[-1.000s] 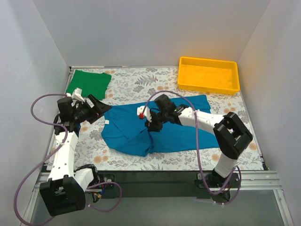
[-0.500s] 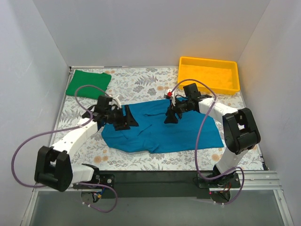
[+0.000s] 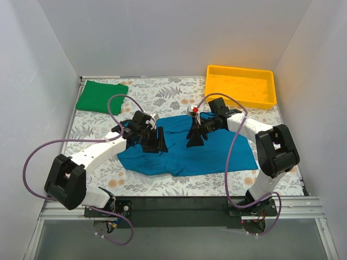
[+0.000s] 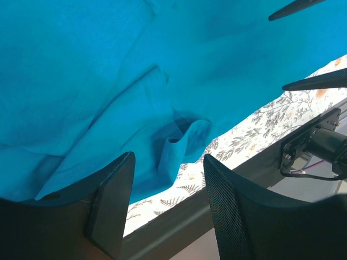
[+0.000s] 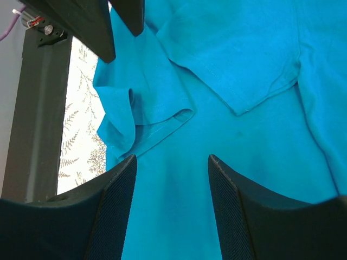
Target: Fold and stack the t-shirts
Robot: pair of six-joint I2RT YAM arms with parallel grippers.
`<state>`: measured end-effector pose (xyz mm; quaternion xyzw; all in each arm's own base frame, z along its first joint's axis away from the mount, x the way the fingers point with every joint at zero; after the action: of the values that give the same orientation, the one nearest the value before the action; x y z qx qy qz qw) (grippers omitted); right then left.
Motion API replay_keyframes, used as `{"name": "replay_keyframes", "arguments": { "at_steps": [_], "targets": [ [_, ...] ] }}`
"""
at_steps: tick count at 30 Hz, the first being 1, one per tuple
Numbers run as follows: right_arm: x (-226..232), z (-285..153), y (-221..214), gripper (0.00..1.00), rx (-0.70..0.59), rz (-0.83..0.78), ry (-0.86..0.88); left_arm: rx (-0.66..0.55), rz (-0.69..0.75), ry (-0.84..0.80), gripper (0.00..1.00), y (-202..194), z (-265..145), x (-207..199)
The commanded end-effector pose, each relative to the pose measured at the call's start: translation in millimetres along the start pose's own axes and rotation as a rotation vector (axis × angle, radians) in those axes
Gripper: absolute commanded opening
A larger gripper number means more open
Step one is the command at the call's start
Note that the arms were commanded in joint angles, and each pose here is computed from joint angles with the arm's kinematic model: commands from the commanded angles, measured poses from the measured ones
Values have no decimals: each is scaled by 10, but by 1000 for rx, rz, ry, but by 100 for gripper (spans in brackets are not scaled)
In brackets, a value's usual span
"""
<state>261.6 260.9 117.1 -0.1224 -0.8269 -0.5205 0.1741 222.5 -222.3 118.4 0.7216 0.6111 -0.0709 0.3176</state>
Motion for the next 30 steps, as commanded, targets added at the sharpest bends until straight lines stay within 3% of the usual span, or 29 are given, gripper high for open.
{"name": "replay_keyframes", "arguments": {
  "at_steps": [1,12,14,18,25,27,30],
  "targets": [
    [44,-30,66,61,-12,-2,8,15,-11,-8,52,-40,80,-99],
    [3,-65,63,61,-4,-12,-23,127,21,124,42,-270,397,-202],
    [10,-69,63,61,-4,-15,-23,142,29,133,35,-313,433,-207],
    [8,-77,64,61,-5,-21,-26,143,37,137,0,-316,446,-243],
    [1,-81,63,61,-5,-23,-28,166,110,-2,0,-478,173,-572],
    [-5,-81,60,61,-3,-20,-31,243,101,-106,10,-699,88,-656],
    [-17,-81,61,61,-1,-25,-35,401,60,-217,36,-1103,39,-677]
  ]
}}
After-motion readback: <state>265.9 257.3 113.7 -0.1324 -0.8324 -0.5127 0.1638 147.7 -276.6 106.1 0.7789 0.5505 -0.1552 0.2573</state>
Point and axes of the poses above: each gripper's point midway between its finger pads, its own z axis out along the fingers, its own x axis along the line the jaws close on, y = z × x, the point moved 2 cm from there along -z, back along the fingers, and after that the axes turned 4 degrees about z, right-handed, at the moved point
